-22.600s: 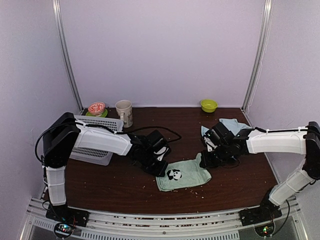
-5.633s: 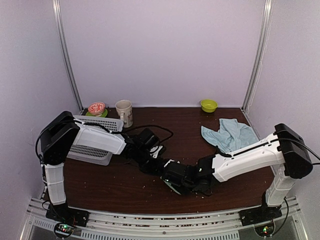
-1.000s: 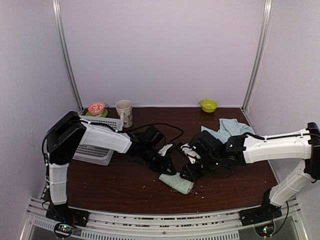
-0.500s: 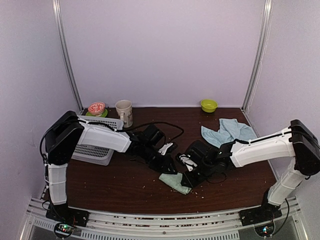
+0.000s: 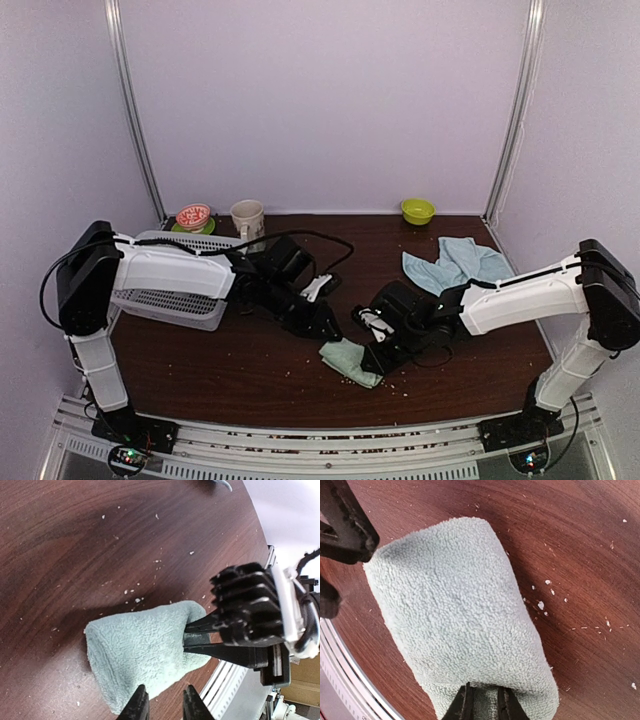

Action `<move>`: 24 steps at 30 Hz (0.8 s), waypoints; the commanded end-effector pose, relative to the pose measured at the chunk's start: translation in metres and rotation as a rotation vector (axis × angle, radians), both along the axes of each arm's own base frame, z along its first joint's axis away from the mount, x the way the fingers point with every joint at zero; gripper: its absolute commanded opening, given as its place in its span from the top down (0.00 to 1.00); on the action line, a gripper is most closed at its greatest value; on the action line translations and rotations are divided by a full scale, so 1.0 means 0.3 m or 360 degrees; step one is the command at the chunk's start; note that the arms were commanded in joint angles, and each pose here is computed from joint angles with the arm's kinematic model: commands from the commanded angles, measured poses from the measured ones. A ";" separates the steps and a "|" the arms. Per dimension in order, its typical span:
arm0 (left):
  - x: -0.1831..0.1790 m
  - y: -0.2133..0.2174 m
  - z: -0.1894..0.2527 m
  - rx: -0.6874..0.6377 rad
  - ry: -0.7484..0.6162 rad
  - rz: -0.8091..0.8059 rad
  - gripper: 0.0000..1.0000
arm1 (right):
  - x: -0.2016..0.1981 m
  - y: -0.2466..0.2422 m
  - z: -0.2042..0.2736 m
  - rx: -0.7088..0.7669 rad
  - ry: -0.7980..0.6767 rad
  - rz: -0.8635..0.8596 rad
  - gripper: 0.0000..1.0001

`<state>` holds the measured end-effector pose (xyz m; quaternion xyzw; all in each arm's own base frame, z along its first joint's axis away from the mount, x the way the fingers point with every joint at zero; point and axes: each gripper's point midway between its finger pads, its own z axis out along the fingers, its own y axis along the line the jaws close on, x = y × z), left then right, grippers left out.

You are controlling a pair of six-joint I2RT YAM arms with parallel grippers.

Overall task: Roll the towels
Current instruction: Smooth out the towel at the center of the board.

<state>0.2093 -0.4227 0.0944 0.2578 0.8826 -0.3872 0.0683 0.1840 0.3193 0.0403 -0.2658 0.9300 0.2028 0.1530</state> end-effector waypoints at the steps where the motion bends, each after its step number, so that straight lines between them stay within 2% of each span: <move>1: -0.019 0.008 -0.033 0.0031 0.0011 -0.0008 0.77 | -0.013 -0.076 -0.098 -0.0169 0.0053 -0.0040 0.82; 10: -0.022 0.012 -0.197 0.0180 0.0090 -0.0006 0.84 | -0.019 -0.093 -0.093 -0.0185 0.0058 -0.0045 0.80; 16: -0.032 0.061 -0.308 0.0303 0.0154 0.0027 0.89 | -0.032 -0.092 -0.059 -0.0135 0.0061 -0.0042 0.66; 20: -0.036 0.067 -0.325 0.0318 0.0165 0.0025 0.89 | -0.026 -0.080 0.016 -0.0070 0.0024 -0.0032 0.61; 24: -0.036 0.069 -0.331 0.0325 0.0165 0.0026 0.89 | -0.017 -0.017 0.139 0.0093 -0.0021 0.0025 0.62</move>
